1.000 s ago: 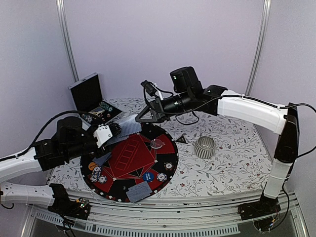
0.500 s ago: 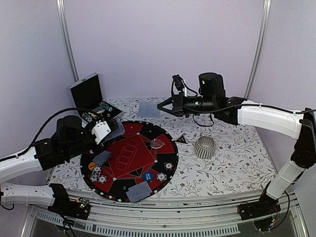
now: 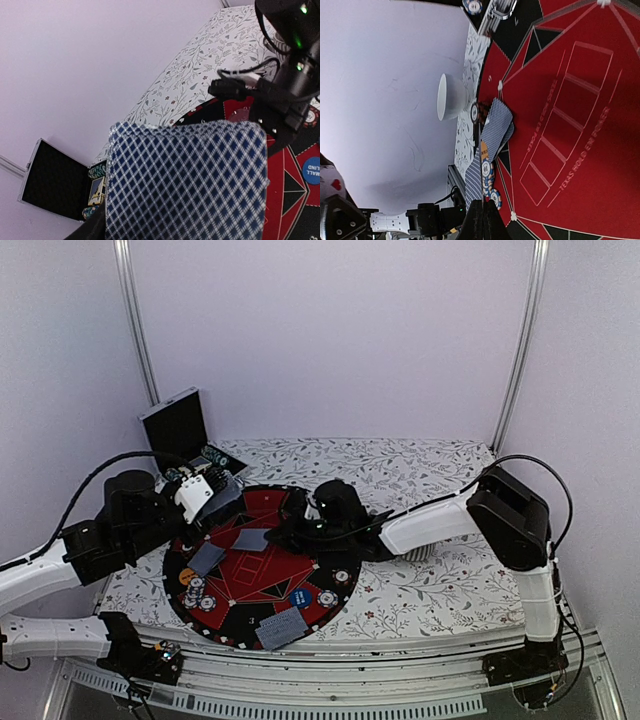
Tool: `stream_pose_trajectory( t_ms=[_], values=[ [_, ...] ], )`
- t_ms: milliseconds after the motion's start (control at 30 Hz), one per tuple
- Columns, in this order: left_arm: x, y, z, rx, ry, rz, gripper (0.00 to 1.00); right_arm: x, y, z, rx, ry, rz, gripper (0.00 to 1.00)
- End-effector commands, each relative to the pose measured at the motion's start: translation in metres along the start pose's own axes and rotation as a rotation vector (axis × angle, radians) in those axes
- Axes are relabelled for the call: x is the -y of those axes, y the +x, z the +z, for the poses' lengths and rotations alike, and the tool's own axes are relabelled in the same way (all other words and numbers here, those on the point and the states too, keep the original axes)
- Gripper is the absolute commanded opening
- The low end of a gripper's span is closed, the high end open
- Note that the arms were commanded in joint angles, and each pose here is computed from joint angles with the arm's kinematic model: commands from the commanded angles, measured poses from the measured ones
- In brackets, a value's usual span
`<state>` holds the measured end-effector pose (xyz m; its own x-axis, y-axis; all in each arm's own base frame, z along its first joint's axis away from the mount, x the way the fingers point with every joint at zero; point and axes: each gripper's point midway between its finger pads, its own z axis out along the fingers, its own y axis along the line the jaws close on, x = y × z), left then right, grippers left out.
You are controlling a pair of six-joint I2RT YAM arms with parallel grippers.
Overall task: Distribute texas hold em gaming equipment
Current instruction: Flop the poker card in the community card area.
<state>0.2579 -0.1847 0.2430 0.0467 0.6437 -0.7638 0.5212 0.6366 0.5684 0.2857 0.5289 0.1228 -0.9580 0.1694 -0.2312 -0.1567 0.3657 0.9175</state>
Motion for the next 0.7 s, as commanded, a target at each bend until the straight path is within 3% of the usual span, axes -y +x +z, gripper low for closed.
stream_pose_trajectory(
  t_ms=[0, 200, 433, 533, 667],
  values=[
    [-0.02, -0.019, -0.007, 0.058, -0.055, -0.045, 0.54, -0.011, 0.025, 0.029, -0.06, -0.076, 0.113, 0.02],
    [-0.018, -0.02, -0.006, 0.059, -0.042, -0.047, 0.54, 0.013, 0.068, 0.049, -0.182, -0.042, 0.231, 0.02],
    [-0.017, -0.018, -0.005, 0.051, -0.038, -0.045, 0.54, 0.031, 0.08, 0.062, -0.202, -0.021, 0.259, 0.02],
    [-0.016, -0.018, -0.004, 0.05, -0.036, -0.046, 0.54, 0.011, 0.072, 0.061, -0.183, -0.038, 0.141, 0.02],
    [-0.017, -0.018, -0.005, 0.05, -0.038, -0.044, 0.54, -0.055, 0.056, 0.032, -0.089, -0.068, -0.271, 0.02]
  ],
)
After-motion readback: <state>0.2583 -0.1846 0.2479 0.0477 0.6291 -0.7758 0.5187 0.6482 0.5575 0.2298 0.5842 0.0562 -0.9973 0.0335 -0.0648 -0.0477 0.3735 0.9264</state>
